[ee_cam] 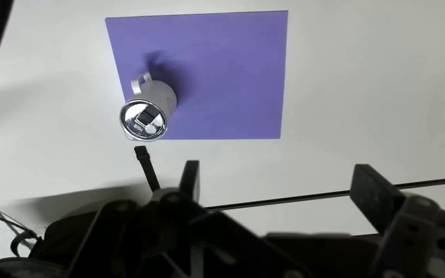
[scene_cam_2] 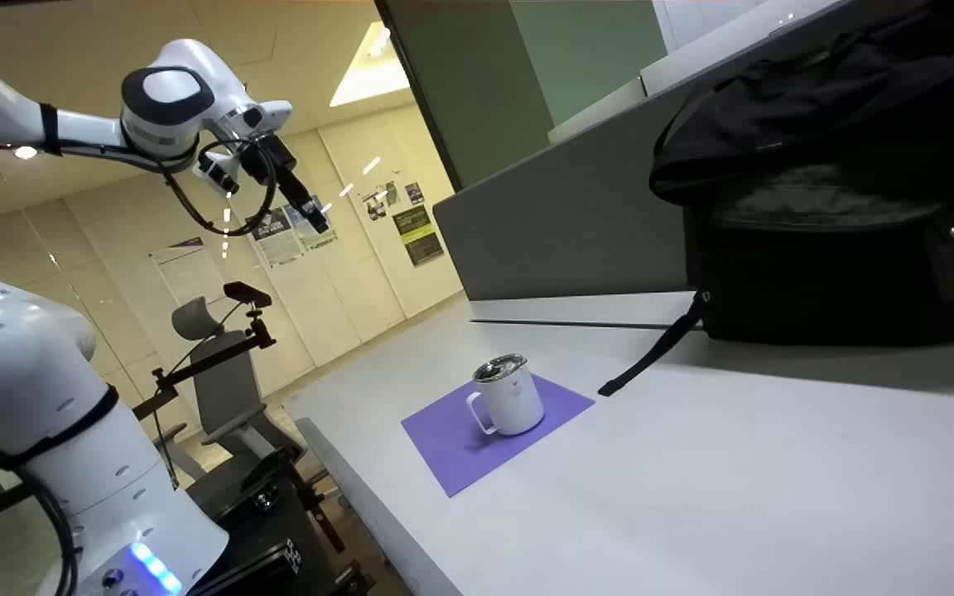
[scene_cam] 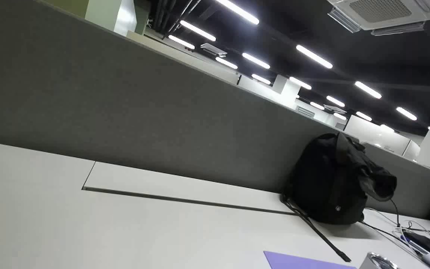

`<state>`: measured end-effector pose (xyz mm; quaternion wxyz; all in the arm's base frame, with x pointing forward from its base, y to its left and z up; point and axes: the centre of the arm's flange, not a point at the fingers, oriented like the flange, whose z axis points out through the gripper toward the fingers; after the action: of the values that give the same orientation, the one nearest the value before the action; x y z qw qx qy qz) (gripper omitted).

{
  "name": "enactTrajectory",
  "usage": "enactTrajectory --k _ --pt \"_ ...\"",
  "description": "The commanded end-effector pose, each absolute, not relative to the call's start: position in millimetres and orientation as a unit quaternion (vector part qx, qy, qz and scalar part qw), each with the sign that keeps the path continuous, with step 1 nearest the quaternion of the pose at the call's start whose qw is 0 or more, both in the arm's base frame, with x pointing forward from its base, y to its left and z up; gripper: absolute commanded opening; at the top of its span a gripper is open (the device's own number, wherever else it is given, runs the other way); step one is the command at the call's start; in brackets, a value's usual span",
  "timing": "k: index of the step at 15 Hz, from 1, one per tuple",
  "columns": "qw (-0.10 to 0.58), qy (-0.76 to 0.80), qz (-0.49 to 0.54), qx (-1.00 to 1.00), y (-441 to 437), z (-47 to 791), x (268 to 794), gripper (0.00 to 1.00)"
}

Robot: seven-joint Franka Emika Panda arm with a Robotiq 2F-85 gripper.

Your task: Remove the lid from the white mug

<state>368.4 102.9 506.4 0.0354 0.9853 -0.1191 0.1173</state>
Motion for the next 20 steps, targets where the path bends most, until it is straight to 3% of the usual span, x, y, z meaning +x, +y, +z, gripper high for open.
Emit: enactTrajectory --k 1,11,15,16,17,20 --pt "0.035 -0.119 0.118 0.985 103 507 369 1.0" --pt "0.043 -0.103 0.133 0.985 99 502 372 1.0" --pt "0.074 -0.038 0.115 0.99 69 451 393 1.0" --pt "0.083 -0.035 0.116 0.989 59 433 399 0.75" --pt "0.087 -0.029 0.115 0.989 50 417 404 0.74" --pt "0.11 0.001 0.128 0.986 23 372 413 0.53"
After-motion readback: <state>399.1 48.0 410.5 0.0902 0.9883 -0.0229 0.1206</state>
